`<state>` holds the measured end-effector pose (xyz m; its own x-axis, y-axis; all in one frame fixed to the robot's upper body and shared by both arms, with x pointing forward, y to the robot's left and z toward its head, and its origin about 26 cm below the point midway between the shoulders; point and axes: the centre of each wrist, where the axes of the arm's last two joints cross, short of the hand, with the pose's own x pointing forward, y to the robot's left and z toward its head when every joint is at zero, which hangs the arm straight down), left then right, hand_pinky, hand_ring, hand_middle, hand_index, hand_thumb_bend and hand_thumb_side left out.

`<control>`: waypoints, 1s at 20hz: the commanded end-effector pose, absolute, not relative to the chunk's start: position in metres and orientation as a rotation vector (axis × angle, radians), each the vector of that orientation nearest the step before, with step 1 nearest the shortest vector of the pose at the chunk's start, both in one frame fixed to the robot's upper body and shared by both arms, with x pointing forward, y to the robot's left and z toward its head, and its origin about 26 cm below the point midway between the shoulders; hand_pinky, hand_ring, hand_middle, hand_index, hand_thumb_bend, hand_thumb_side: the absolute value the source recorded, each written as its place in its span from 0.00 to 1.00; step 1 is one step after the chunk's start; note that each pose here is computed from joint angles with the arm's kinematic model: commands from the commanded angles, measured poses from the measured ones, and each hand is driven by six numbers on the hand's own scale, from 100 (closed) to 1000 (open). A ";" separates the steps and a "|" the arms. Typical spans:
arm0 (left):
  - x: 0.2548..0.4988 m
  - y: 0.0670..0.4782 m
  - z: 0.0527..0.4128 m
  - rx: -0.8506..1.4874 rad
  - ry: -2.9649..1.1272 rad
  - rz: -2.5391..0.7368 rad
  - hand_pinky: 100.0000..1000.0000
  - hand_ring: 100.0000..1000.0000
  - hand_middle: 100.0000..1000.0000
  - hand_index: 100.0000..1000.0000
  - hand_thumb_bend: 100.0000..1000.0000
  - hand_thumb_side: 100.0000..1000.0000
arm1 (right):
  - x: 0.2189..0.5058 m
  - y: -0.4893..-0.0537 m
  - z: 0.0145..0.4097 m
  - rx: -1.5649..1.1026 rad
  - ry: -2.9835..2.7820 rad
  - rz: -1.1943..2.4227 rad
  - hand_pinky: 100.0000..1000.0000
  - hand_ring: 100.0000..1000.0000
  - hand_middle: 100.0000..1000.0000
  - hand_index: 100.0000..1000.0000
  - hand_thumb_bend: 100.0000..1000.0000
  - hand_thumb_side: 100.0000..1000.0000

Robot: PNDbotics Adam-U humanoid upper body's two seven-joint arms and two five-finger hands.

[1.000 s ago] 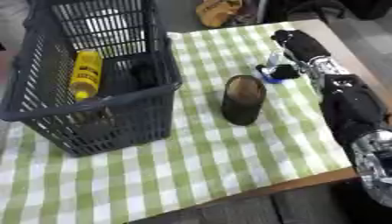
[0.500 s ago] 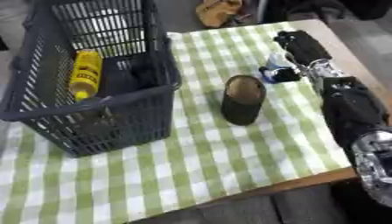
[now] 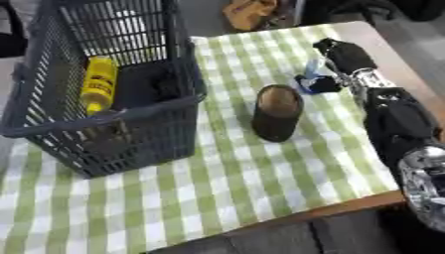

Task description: Pick up objects on the table and place them in the box.

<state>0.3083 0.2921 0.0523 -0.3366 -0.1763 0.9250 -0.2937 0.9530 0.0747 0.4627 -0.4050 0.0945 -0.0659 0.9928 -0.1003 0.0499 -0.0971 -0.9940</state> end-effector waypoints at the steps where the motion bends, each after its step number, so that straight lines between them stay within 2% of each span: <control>1: 0.310 0.293 0.058 0.336 -1.943 0.114 0.30 0.79 0.72 0.73 0.33 0.89 | 0.465 -0.411 0.109 -1.259 -1.276 1.214 0.58 0.67 0.76 0.91 0.46 0.67; 3: 0.310 0.293 0.058 0.335 -1.943 0.114 0.30 0.79 0.72 0.73 0.33 0.89 | 0.465 -0.411 0.108 -1.216 -1.287 1.159 0.55 0.64 0.73 0.90 0.46 0.67; 12: 0.310 0.292 0.058 0.330 -1.942 0.114 0.30 0.79 0.72 0.73 0.33 0.89 | 0.462 -0.415 0.104 -1.137 -1.270 1.065 0.53 0.65 0.72 0.89 0.47 0.68; 16: 0.310 0.292 0.058 0.327 -1.942 0.114 0.30 0.79 0.72 0.73 0.33 0.89 | 0.460 -0.414 0.097 -1.114 -1.270 1.049 0.45 0.60 0.69 0.88 0.46 0.64; 17: 0.310 0.292 0.058 0.327 -1.942 0.114 0.30 0.79 0.72 0.73 0.33 0.89 | 0.460 -0.414 0.097 -1.112 -1.269 1.047 0.30 0.51 0.62 0.85 0.43 0.47; 18: 0.310 0.292 0.058 0.326 -1.943 0.114 0.30 0.79 0.72 0.73 0.33 0.89 | 0.460 -0.414 0.096 -1.112 -1.267 1.046 0.30 0.51 0.62 0.85 0.43 0.47; 19: 0.310 0.291 0.058 0.326 -1.943 0.114 0.30 0.78 0.72 0.73 0.33 0.89 | 0.460 -0.414 0.095 -1.114 -1.265 1.045 0.15 0.41 0.54 0.80 0.39 0.23; 20: 0.310 0.291 0.058 0.325 -1.943 0.114 0.30 0.78 0.72 0.73 0.33 0.89 | 0.460 -0.413 0.095 -1.120 -1.262 1.043 0.14 0.41 0.53 0.80 0.39 0.21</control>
